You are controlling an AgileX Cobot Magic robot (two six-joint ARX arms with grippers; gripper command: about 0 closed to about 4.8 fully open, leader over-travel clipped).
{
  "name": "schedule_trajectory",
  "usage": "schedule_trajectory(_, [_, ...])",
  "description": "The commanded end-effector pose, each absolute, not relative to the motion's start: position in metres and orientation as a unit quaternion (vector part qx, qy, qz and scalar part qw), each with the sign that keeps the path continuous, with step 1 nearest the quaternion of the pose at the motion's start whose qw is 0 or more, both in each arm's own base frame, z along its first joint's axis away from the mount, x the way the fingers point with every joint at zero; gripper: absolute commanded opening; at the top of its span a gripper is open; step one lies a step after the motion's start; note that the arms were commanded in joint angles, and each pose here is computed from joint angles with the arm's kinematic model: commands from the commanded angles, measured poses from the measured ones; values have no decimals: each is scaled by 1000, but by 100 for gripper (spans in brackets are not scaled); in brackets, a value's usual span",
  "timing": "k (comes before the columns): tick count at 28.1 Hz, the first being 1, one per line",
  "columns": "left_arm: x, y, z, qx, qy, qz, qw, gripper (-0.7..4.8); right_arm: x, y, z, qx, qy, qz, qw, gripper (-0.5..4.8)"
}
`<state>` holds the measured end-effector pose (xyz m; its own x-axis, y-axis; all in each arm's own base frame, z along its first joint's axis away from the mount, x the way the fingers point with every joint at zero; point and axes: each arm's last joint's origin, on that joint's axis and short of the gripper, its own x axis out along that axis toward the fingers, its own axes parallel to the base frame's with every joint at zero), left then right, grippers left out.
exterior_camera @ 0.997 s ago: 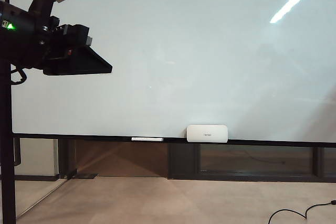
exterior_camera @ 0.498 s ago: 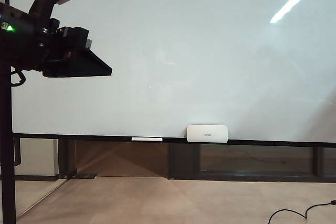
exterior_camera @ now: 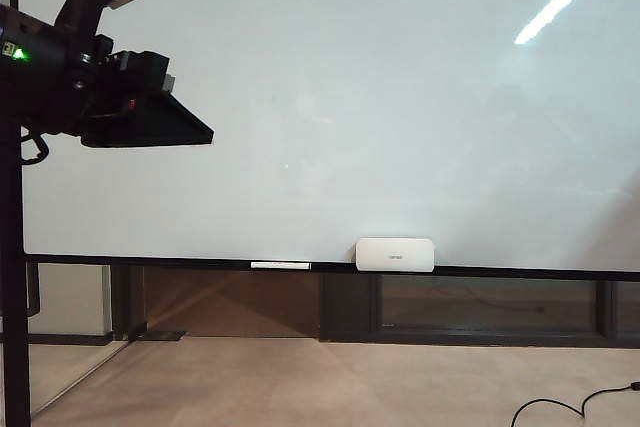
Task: Reach to the right to find the marker pen, pick it up, and write the number 12 on the whiteboard.
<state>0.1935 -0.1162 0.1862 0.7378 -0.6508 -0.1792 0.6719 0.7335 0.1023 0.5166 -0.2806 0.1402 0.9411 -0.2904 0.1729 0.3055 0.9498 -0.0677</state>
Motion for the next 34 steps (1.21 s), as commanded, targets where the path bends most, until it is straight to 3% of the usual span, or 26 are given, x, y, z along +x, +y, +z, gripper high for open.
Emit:
schedule_trajectory(1, [194, -117, 188, 81, 59, -356, 929, -5, 516, -282, 146, -53, -93, -155, 982, 21])
schedule_trajectory(2, [194, -117, 188, 81, 59, -356, 929, -5, 516, -282, 146, -53, -93, -155, 982, -1])
schedule_trajectory(11, [194, -116, 187, 83, 67, -351, 930, -5, 515, -283, 151, -48, -89, -158, 982, -1])
schedule_trajectory(17, [193, -117, 187, 73, 67, -378, 920, -5, 508, -279, 188, -22, -28, -166, 985, -1])
schedule_trajectory(26, [190, -120, 200, -3, 78, -423, 903, -5, 445, -244, 237, -12, -3, -188, 982, -1])
schedule_trajectory(31, [170, -104, 223, 6, 66, -361, 930, -5, 396, -203, 249, 18, 2, -174, 985, -1])
schedule_trajectory(34, [152, -89, 243, 18, 40, -291, 956, -5, 370, -156, 262, 15, -6, -126, 992, -1])
